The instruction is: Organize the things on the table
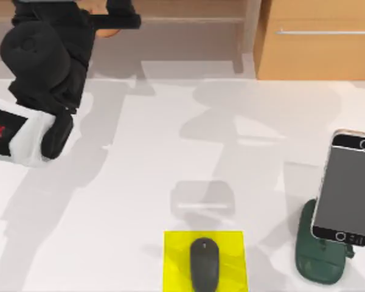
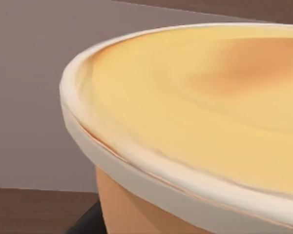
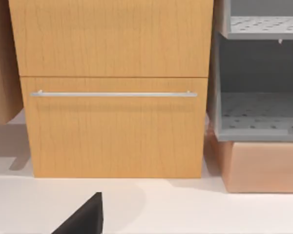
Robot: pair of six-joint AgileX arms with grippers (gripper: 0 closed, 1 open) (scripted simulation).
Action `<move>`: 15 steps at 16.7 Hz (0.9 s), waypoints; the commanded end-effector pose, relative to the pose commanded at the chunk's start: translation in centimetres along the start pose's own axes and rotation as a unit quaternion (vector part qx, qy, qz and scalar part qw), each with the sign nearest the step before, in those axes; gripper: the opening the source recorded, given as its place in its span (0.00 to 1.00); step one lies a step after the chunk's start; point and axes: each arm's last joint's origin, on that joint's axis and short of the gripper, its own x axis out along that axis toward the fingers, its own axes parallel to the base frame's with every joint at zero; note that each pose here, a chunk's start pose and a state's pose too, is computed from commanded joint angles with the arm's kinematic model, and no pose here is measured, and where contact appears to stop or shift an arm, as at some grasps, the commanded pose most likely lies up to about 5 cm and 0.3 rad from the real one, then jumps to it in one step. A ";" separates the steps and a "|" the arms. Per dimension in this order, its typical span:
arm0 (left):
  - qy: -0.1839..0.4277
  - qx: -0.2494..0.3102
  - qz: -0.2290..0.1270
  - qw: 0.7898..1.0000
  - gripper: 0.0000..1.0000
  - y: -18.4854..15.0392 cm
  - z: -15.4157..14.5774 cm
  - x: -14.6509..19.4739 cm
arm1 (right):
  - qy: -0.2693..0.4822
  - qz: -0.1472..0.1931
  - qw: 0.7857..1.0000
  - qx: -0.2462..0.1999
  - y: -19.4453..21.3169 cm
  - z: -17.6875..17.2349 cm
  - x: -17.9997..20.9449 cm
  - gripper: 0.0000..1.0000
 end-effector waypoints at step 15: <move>0.118 0.053 0.051 0.990 0.00 11.1 4.4 8.2 | 0.000 0.000 1.000 0.000 0.0 0.0 0.0 1.00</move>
